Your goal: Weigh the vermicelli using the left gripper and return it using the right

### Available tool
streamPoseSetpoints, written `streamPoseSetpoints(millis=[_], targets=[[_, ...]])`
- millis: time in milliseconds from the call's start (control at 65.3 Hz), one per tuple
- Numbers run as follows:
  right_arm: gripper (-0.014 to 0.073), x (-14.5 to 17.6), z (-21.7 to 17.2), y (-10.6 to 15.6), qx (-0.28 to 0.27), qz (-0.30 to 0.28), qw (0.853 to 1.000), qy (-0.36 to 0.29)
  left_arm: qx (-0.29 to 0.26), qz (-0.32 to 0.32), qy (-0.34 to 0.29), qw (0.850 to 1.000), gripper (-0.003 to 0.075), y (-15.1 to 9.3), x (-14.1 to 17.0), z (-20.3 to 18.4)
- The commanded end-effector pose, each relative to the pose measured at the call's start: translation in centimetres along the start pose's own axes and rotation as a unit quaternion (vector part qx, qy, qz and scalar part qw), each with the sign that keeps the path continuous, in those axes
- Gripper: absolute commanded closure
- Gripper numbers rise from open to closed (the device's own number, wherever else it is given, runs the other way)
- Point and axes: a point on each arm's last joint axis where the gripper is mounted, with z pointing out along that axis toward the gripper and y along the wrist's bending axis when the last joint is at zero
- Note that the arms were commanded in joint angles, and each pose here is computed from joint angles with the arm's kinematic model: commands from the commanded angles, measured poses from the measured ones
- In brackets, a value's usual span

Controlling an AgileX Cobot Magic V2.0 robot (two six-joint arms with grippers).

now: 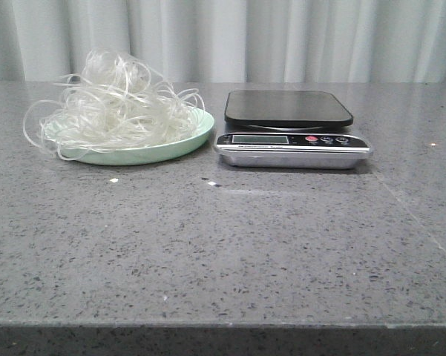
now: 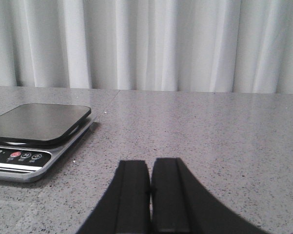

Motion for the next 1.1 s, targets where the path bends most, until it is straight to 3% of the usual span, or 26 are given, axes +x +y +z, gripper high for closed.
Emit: streamPoseSetpoints(millis=[0, 291, 459, 566, 888, 1087], targets=[[0.0408, -1.1, -0.2, 0.0, 0.001, -0.007, 0.999, -0.053, -0.003, -0.002, -0.05, 0.999, 0.0594, 0.0, -0.6, -0.2], [0.0408, -1.1, -0.2, 0.0, 0.001, -0.007, 0.999, -0.053, -0.005, -0.015, -0.069, 0.997, 0.0593, 0.1, -0.9, -0.2], [0.0408, -1.1, -0.2, 0.0, 0.001, -0.007, 0.999, -0.053, -0.017, -0.042, -0.179, 0.983, 0.0593, 0.5, -3.5, -0.8], [0.0408, -1.1, -0.2, 0.0, 0.001, -0.007, 0.999, -0.053, -0.016, -0.042, -0.203, 0.978, 0.0593, 0.6, -5.8, -1.4], [0.0408, -1.1, -0.2, 0.0, 0.001, -0.007, 0.999, -0.053, -0.002, -0.025, -0.156, 0.987, 0.0594, 0.8, -14.8, -1.8], [0.0408, -1.1, -0.2, 0.0, 0.001, -0.007, 0.999, -0.053, 0.003, -0.028, -0.094, 0.995, 0.0593, 0.8, -15.6, 0.5]])
